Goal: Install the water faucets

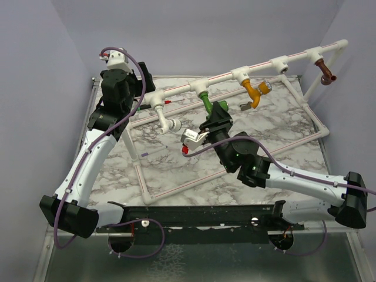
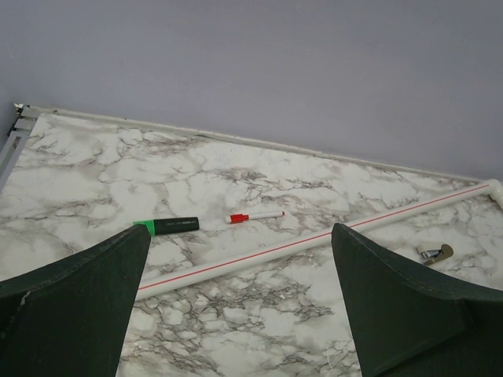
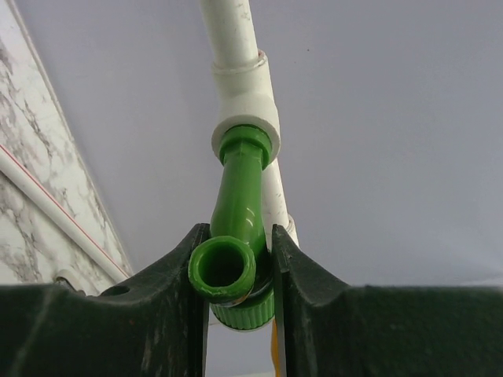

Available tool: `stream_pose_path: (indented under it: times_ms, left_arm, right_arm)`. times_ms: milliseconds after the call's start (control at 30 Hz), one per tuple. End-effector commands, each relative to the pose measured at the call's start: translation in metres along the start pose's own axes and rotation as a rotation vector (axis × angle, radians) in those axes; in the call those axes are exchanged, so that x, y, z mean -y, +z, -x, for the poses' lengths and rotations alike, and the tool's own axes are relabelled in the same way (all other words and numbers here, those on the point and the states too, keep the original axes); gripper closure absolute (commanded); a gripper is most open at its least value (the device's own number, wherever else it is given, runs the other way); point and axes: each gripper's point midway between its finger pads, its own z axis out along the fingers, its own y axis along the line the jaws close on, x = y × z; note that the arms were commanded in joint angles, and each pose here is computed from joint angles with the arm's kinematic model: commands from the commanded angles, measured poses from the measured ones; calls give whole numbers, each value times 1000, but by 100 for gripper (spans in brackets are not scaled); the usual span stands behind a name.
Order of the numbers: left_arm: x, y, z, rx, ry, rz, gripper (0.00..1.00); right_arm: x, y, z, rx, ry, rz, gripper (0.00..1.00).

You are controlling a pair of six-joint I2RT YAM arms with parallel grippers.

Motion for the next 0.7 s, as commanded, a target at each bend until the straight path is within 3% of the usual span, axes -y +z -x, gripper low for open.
stream_pose_path:
  times_ms: [0,300,667]
  left_arm:
    - [-6,-1,-103,-335,84,-11,1]
    - [-6,-1,-103,-337,86,-9,1]
    - [-6,-1,-102,-334,85,-12,1]
  right_arm:
    - [-4,1,0,-12,152,-37,99]
    - [-13,5,12,28,560,-61,100]
    - [1,-7,30,171,1223,-135,99]
